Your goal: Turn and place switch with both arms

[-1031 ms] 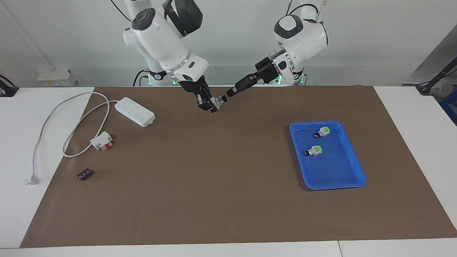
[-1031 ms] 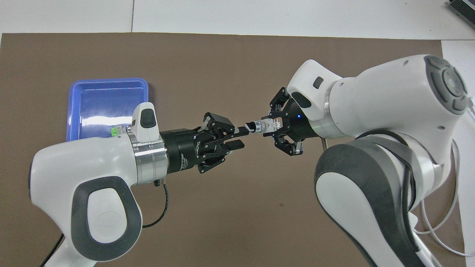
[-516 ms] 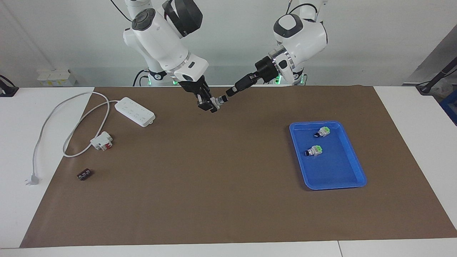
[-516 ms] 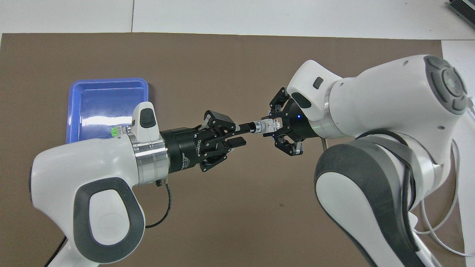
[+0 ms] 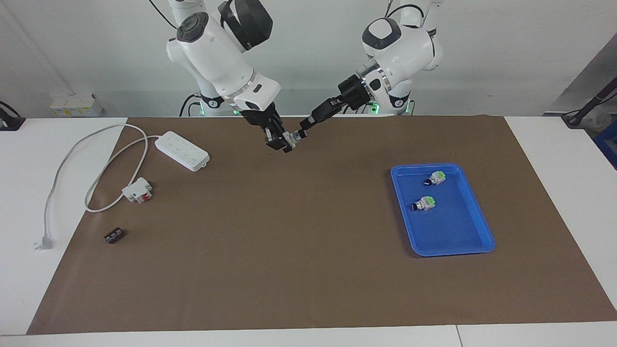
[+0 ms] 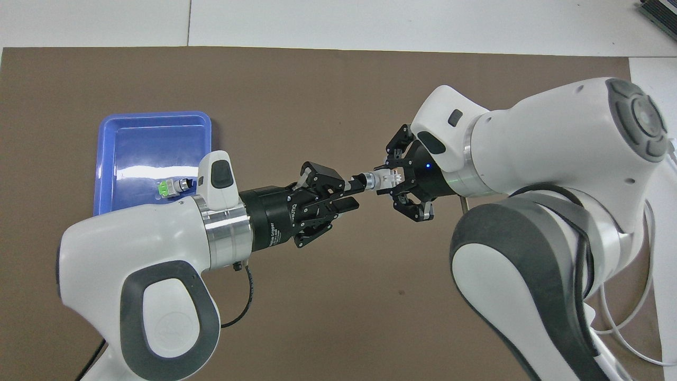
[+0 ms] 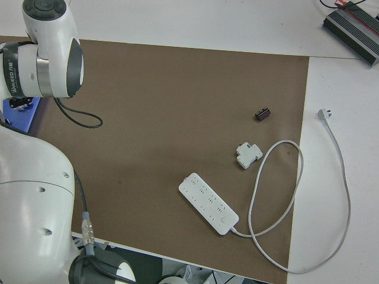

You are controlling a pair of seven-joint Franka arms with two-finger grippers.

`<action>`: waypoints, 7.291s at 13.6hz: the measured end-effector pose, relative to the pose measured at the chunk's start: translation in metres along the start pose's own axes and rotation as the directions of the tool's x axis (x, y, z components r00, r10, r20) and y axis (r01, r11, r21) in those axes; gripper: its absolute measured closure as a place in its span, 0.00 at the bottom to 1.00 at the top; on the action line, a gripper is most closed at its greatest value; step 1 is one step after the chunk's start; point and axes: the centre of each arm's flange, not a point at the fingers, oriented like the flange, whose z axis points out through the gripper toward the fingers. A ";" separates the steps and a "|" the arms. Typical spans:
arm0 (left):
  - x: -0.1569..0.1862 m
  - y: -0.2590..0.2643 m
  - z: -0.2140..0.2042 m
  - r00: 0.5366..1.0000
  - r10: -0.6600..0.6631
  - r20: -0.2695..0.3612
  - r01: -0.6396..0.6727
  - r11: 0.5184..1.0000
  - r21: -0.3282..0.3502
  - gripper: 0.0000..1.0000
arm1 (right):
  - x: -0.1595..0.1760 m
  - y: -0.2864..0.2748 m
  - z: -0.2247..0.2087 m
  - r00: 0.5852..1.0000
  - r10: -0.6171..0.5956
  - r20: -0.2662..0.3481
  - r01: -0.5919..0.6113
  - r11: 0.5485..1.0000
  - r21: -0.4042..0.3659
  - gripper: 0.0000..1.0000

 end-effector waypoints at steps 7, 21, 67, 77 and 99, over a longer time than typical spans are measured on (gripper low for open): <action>-0.001 0.003 0.006 1.000 0.005 -0.006 -0.005 1.000 -0.004 0.69 | -0.005 0.001 -0.001 1.000 0.007 0.002 -0.007 1.000 -0.001 0.67; 0.006 0.013 0.010 1.000 -0.004 -0.007 0.004 1.000 -0.028 0.68 | -0.004 -0.001 0.004 1.000 -0.004 -0.014 0.004 1.000 -0.021 0.67; 0.012 0.004 0.017 0.499 -0.866 0.002 0.866 0.499 -0.033 0.90 | -0.013 -0.005 -0.013 1.000 -0.010 -0.022 0.009 0.998 -0.056 0.67; 0.013 0.004 0.015 0.507 -0.862 -0.006 0.861 0.506 -0.051 0.90 | -0.010 -0.006 -0.010 1.000 -0.015 -0.022 0.014 0.999 -0.050 0.51; 0.162 -0.029 -0.089 0.883 -0.077 -0.463 0.240 0.922 0.304 0.90 | -0.128 0.019 -0.083 0.531 0.847 0.021 -0.788 0.503 -0.355 0.00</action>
